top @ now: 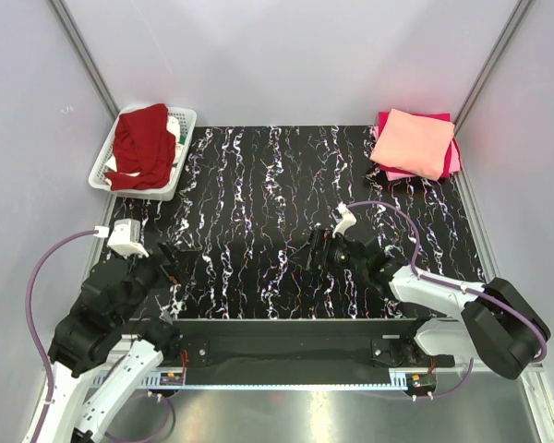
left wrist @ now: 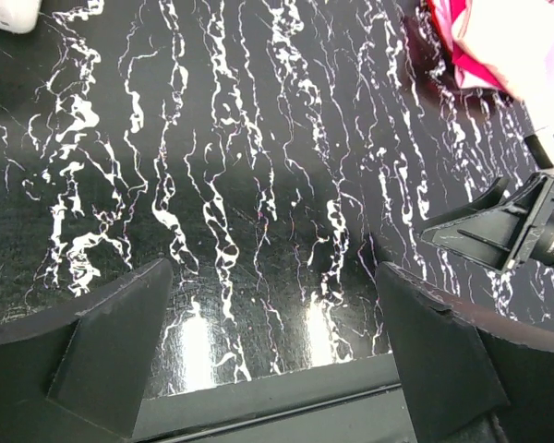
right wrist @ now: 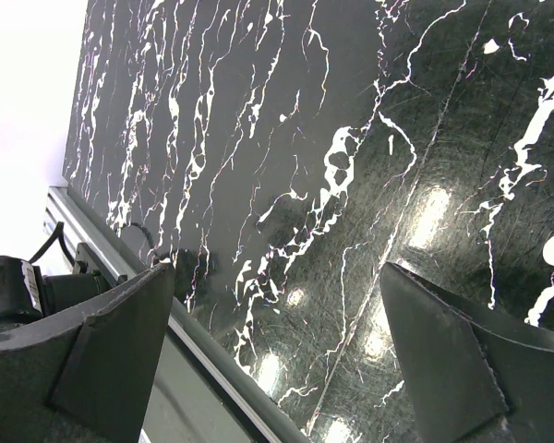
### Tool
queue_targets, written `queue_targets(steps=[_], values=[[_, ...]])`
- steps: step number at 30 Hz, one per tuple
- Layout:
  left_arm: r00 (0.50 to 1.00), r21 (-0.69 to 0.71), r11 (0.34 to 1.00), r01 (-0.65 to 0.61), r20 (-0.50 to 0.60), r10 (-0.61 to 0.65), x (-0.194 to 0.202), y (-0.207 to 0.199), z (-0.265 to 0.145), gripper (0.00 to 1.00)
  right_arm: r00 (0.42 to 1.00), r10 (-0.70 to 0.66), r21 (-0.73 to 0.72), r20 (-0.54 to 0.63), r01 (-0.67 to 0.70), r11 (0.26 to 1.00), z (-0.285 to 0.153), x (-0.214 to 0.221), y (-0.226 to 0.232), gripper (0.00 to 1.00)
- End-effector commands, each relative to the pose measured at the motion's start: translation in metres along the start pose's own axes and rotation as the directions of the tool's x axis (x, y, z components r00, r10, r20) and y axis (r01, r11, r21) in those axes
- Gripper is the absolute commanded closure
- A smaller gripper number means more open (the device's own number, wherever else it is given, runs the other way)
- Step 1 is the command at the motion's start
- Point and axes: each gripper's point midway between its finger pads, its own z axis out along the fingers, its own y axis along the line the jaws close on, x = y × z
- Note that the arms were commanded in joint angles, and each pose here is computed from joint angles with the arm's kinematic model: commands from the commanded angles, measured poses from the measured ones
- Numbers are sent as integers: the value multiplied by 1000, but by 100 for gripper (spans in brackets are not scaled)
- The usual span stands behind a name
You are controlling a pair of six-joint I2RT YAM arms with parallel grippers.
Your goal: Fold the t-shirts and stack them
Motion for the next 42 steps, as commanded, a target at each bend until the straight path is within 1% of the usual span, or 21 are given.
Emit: queue_targets(steps=[1,4,6,10,11,12,13,14,16,17,19,20,22,25,26,28,29,31,32,38,42], values=[[997,6,1000,7,78,-8,-18,-2,-6,1,1000,-9,-46,24,10,999,-1,-11,14,0],[1000,42,999,-16,21,15,-11,-11,2,1,1000,-10,-50,22,11,999,-1,-10,15,0],[1000,3,1000,-23,-9,23,-9,-7,11,1,1000,-10,-53,26,11,999,-1,-11,16,0],[998,-144,987,-67,-11,66,-26,9,24,1,1000,-11,-56,27,13,998,-3,-10,16,0],[996,-205,975,-90,-23,87,-36,13,30,1,1000,-11,-58,26,13,998,-2,-9,16,0],[994,-225,968,-111,-35,106,-41,13,34,1,1000,-12,-58,26,14,998,-2,-10,16,0],[990,-258,956,-140,-57,130,-45,16,37,1,1000,-13,-58,26,14,998,-2,-9,16,0],[987,-332,930,-160,-66,146,-60,21,46,1,1000,-13,-60,24,14,998,-2,-9,16,0],[981,-386,902,-193,-88,172,-72,27,58,2,1000,-16,-63,23,18,998,-2,-9,17,0],[982,-426,885,-186,-104,157,-81,33,70,2,1000,-17,-65,25,19,998,-2,-10,17,0],[985,-442,881,-169,-106,136,-92,38,86,5,1000,-17,-68,22,19,997,-2,-9,17,0],[988,-470,871,-144,-113,103,-100,49,98,7,1000,-19,-68,22,20,997,-2,-9,17,0],[990,-492,860,-132,-116,85,-110,61,112,9,1000,-20,-72,20,21,997,-2,-8,18,0],[991,-564,819,-106,-127,41,-128,94,137,9,1000,-21,-77,18,23,997,-2,-8,19,0],[990,-605,791,-92,-142,6,-133,114,148,9,1000,-21,-77,18,23,997,-2,-8,19,0],[989,-633,773,-36,-132,-61,-143,127,156,9,1000,-23,-81,16,25,996,-2,-7,19,0],[980,-638,770,-4,-158,-125,-136,145,170,9,1000,-24,-83,16,25,996,-1,-7,19,0],[978,-637,769,51,-123,-167,-140,158,183,9,1000,-28,-90,12,29,996,0,-7,20,0],[972,-651,755,77,-119,-201,-136,173,189,9,1000,-28,-91,11,29,995,0,-7,20,0],[966,-722,682,113,-82,-247,-140,218,209,10,999,-32,-103,0,32,994,3,-5,21,0],[966,-738,657,154,-29,-259,-147,236,218,11,999,-36,-111,-5,35,993,4,-4,22,0]])
